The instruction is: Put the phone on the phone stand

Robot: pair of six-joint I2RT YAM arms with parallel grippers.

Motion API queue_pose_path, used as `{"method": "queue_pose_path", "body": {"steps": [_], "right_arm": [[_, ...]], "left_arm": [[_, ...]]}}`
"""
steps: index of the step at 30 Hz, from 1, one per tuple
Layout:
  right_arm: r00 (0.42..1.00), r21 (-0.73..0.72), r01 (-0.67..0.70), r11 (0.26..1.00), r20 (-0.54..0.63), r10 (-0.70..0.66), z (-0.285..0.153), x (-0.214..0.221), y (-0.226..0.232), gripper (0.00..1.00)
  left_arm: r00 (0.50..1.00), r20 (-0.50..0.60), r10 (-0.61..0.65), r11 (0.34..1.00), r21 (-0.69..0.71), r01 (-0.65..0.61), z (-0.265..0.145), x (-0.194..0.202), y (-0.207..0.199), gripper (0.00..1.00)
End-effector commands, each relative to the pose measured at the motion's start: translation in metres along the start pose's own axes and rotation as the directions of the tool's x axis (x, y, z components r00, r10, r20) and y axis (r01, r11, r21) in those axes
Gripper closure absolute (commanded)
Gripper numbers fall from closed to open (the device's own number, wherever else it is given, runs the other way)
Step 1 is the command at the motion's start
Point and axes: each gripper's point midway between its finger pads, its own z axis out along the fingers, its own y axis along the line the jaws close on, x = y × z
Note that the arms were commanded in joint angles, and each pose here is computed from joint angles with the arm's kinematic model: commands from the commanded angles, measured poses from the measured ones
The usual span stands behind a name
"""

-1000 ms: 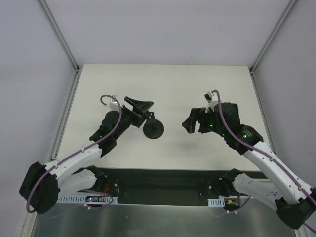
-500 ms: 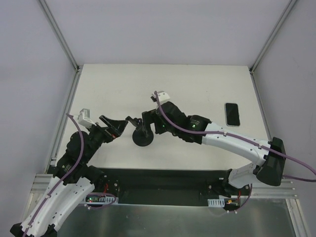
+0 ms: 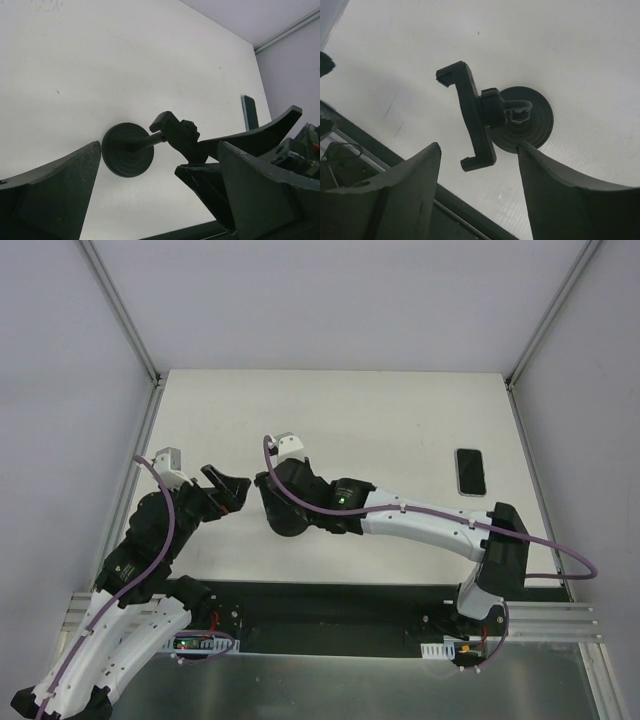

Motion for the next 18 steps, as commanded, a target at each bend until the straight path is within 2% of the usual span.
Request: {"method": "queue_pose_path", "body": {"steps": [1,5,8,9,11,12,15,18], "right_arm": [[0.998,0.1,0.014,0.995,0.058,-0.02,0.0,-0.021,-0.014,0.4],[0.998,0.142,0.057,0.988,0.019,-0.06,0.004,-0.013,-0.03,0.49],[0.995,0.137,0.097,0.986,-0.015,-0.096,0.008,-0.009,-0.041,0.69],[0.993,0.132,0.116,0.984,-0.034,-0.113,0.009,-0.006,-0.044,0.8],[0.982,0.109,0.188,0.976,-0.049,-0.184,0.007,-0.008,-0.049,0.9],[0.974,0.109,0.224,0.969,-0.063,-0.218,0.007,-0.004,-0.054,0.99],[0.95,0.103,0.311,0.945,-0.071,-0.305,0.002,-0.012,-0.073,0.99],[0.92,-0.022,0.383,0.923,-0.084,-0.384,0.0,-0.012,-0.087,0.99]], "left_arm": [[0.997,0.035,0.075,0.997,0.03,-0.076,-0.007,-0.02,-0.012,0.01],[0.995,0.026,0.101,0.991,0.081,-0.103,-0.012,-0.02,-0.022,0.01],[0.994,0.024,0.104,0.988,0.115,-0.106,-0.016,-0.019,-0.026,0.01],[0.994,0.022,0.104,0.987,0.125,-0.106,-0.017,-0.019,-0.028,0.01],[0.994,0.017,0.107,0.983,0.15,-0.108,-0.019,-0.019,-0.034,0.01],[0.994,0.011,0.112,0.981,0.16,-0.113,-0.018,-0.019,-0.036,0.01],[0.992,-0.013,0.123,0.972,0.205,-0.118,-0.014,-0.018,-0.048,0.01],[0.989,-0.051,0.139,0.959,0.256,-0.122,-0.005,-0.014,-0.062,0.01]]}}
